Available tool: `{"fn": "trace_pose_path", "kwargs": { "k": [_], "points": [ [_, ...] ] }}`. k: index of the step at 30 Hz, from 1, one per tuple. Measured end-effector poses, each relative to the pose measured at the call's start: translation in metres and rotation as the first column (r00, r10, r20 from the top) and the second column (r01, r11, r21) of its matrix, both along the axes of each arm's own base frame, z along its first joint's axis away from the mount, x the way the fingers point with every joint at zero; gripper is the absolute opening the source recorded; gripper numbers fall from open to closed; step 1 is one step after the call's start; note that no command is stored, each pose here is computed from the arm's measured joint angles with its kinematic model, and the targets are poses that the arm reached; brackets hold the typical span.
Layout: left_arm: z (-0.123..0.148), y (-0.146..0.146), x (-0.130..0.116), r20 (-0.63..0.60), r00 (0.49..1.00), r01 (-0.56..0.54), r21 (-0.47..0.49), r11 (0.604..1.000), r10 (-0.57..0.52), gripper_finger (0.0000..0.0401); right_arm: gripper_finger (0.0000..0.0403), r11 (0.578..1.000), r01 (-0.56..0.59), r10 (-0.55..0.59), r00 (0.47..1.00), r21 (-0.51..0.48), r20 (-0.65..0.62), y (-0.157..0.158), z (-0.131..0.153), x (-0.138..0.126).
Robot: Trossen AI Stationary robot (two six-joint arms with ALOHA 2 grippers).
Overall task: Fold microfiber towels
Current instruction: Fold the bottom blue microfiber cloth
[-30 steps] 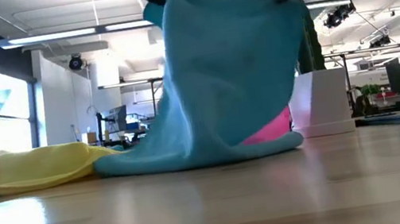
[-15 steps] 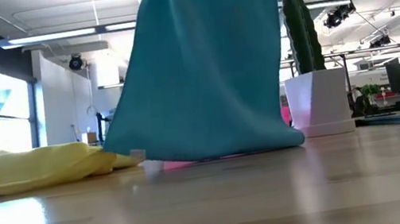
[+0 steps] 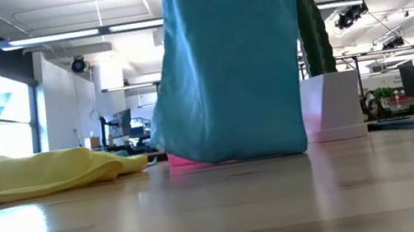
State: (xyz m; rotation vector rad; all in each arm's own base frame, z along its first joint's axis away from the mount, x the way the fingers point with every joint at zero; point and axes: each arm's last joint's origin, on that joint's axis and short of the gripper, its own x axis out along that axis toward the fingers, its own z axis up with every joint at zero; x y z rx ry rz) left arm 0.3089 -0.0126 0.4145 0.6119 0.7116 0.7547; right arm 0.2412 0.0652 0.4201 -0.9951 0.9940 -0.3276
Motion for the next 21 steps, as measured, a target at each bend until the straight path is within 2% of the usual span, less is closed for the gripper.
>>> {"fn": "trace_pose_path", "kwargs": {
  "k": [6,10,21],
  "points": [
    [-0.015,0.012,0.006,-0.058,0.997,-0.053,-0.039,0.998,0.05,0.0,0.0,0.999,0.028,-0.029,0.999,-0.033,-0.041,-0.008,-0.003,0.002],
    [-0.02,0.023,0.01,-0.099,0.994,-0.044,-0.062,0.997,0.038,0.0,0.0,0.992,0.036,-0.044,0.997,-0.118,-0.061,-0.012,-0.002,0.003],
    [-0.02,0.05,0.01,-0.166,0.976,-0.135,0.043,0.99,0.14,0.0,0.0,0.971,0.091,-0.115,0.988,-0.222,-0.099,-0.031,-0.001,0.007]
  ]
}}
